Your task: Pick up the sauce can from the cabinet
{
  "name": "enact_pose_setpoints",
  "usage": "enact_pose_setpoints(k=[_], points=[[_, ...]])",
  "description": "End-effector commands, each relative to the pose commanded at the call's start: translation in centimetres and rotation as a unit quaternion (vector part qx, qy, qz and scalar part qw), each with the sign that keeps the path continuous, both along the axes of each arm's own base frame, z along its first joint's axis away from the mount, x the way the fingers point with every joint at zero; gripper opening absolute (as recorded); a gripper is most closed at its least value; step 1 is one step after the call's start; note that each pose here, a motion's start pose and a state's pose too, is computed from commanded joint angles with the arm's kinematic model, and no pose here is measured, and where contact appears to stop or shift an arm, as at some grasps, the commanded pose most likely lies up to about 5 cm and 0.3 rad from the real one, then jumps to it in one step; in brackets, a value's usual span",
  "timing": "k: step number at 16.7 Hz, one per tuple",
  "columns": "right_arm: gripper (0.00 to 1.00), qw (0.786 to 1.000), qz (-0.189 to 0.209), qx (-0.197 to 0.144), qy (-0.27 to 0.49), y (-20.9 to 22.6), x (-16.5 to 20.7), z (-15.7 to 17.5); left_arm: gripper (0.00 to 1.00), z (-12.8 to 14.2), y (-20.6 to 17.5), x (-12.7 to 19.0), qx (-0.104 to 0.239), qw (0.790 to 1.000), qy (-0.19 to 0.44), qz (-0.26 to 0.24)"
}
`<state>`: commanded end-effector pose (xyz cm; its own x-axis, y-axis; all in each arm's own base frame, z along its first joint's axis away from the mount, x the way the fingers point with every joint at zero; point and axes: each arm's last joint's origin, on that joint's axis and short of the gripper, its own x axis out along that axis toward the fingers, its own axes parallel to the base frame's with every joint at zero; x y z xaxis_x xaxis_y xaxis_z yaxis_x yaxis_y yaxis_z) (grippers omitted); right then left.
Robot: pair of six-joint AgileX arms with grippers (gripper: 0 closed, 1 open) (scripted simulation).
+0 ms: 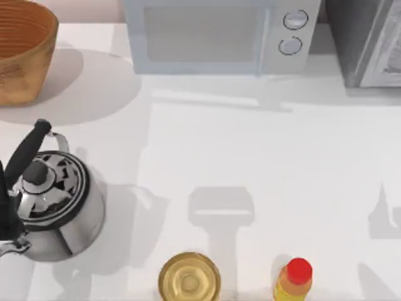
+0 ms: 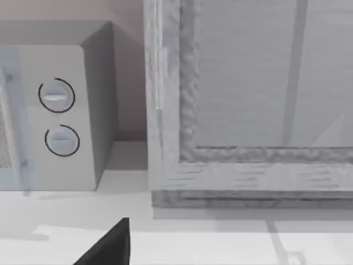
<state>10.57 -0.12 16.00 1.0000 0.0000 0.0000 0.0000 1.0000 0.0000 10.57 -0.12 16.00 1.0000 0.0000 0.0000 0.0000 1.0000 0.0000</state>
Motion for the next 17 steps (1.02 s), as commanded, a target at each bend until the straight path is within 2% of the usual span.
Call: enact_pose_setpoints(k=[4, 7, 12, 17], points=[[1.00, 1.000, 0.004, -0.001, -0.006, 0.1, 0.0, 0.9, 1.00, 0.0, 0.0, 0.0, 0.000, 1.000, 0.000, 0.000], [1.00, 1.000, 0.014, -0.003, -0.025, 0.2, -0.1, 4.6, 1.00, 0.0, 0.0, 0.0, 0.000, 1.000, 0.000, 0.000], [1.00, 0.998, 0.027, -0.007, -0.057, 0.7, 0.9, 14.4, 1.00, 0.0, 0.0, 0.0, 0.000, 1.000, 0.000, 0.000], [1.00, 0.998, 0.029, -0.007, -0.059, 1.7, 4.8, 25.0, 1.00, 0.0, 0.0, 0.0, 0.000, 1.000, 0.000, 0.000]])
